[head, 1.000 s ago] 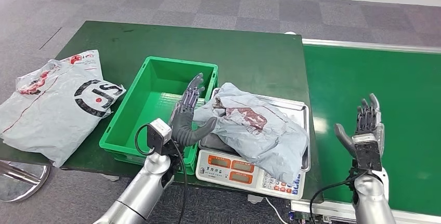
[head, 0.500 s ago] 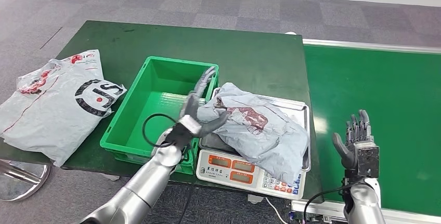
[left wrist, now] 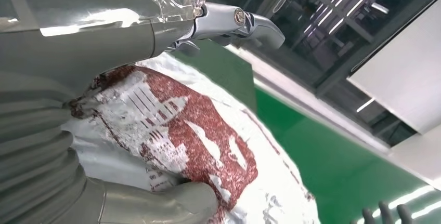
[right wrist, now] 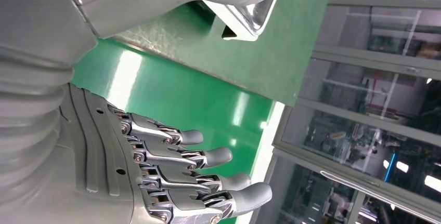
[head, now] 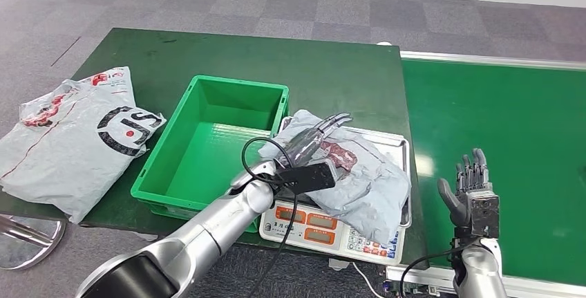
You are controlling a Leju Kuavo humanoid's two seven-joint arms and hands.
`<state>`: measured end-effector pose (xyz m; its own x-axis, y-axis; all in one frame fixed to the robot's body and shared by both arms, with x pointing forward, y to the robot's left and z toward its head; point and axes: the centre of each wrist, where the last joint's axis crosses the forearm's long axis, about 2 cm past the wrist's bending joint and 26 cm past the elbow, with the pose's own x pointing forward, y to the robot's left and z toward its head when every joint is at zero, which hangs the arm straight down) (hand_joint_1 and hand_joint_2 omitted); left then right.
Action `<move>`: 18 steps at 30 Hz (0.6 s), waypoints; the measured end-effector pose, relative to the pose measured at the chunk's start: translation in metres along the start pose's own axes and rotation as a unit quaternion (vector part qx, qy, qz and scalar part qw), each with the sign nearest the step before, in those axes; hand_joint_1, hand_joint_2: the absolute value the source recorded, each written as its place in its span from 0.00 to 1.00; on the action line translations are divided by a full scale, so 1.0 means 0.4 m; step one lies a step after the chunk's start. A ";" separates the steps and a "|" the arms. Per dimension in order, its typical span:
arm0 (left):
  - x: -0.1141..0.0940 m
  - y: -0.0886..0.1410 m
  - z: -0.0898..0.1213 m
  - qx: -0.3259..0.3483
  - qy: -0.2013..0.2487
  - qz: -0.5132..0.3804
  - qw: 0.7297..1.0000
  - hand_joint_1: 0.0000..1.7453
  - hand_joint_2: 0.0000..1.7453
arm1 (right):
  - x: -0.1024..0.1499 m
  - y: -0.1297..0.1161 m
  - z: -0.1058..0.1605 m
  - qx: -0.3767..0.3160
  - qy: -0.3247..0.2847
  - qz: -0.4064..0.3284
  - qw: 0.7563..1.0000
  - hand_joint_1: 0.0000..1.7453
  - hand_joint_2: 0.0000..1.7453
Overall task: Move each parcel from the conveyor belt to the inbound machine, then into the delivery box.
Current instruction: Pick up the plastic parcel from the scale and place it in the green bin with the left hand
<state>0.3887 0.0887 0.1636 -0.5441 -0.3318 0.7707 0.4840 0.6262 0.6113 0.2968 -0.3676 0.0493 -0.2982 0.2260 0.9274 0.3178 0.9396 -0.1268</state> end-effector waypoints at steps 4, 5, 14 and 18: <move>0.018 -0.027 -0.023 -0.074 0.064 -0.046 0.994 0.00 1.00 | -0.001 -0.006 0.001 -0.006 0.000 0.013 1.000 0.00 1.00; 0.025 -0.037 -0.030 -0.092 0.082 -0.063 0.990 0.00 1.00 | -0.001 -0.008 0.001 -0.007 0.000 0.016 1.000 0.00 1.00; 0.056 -0.060 -0.066 -0.204 0.173 -0.166 0.949 0.00 1.00 | -0.003 -0.023 -0.003 -0.024 -0.001 0.046 0.999 0.00 1.00; 0.056 -0.057 -0.069 -0.212 0.176 -0.180 0.944 0.00 1.00 | -0.004 -0.027 -0.002 -0.031 0.000 0.047 0.998 0.00 1.00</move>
<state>0.3844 0.0476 0.1719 -0.5001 -0.7301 0.4658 0.5833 0.1135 0.8043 0.2947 -0.3782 0.0497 -0.2646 0.3129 0.9122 0.3990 0.8967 -0.1918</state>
